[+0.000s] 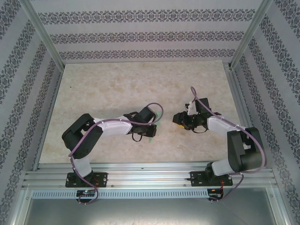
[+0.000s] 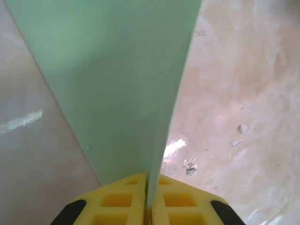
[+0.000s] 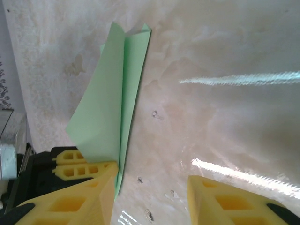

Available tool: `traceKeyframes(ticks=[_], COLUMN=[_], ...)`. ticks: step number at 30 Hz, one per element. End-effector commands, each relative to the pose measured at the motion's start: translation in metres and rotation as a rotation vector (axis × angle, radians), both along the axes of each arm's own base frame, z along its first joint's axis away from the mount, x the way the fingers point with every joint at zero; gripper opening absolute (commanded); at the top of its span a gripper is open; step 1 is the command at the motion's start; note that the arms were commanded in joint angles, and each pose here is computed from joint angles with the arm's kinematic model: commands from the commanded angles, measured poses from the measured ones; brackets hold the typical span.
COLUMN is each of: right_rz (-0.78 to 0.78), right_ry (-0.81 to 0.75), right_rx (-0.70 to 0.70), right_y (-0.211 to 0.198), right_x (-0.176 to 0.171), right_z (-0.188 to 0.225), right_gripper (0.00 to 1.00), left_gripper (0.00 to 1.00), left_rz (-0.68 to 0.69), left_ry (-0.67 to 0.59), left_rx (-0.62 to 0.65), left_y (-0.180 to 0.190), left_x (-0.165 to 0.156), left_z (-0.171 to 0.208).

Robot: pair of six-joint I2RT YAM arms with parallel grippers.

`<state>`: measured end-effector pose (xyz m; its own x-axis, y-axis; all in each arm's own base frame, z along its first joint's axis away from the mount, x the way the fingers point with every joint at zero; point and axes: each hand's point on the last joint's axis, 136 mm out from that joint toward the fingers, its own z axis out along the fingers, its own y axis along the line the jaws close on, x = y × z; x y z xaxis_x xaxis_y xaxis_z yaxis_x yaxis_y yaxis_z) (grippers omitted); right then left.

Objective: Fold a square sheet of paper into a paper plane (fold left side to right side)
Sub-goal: Fold the wing for the fifth time at the center of the table.

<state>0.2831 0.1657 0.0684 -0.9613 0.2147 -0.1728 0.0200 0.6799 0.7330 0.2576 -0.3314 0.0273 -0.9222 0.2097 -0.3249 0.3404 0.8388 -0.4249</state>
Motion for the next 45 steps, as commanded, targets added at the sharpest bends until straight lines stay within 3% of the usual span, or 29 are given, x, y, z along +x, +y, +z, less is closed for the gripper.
traceKeyframes(ticks=[1, 12, 34, 45], right_rz=[0.023, 0.025, 0.01, -0.008], right_ry=[-0.073, -0.097, -0.002, 0.075], right_rx=[0.034, 0.068, 0.006, -0.052], right_y=[0.014, 0.055, 0.061, 0.055], right_x=[0.002, 0.02, 0.026, 0.022], right_z=[0.009, 0.003, -0.035, -0.06], right_gripper=[0.47, 0.53, 0.42, 0.35], left_gripper=[0.11, 0.1, 0.11, 0.19], left_rz=[-0.007, -0.019, -0.025, -0.023], left_ry=[-0.003, 0.037, 0.098, 0.086], left_rx=[-0.173, -0.201, -0.208, -0.244], left_y=[-0.018, -0.021, -0.026, -0.029], left_x=[0.009, 0.007, 0.002, 0.002], left_z=[0.025, 0.016, -0.007, 0.005])
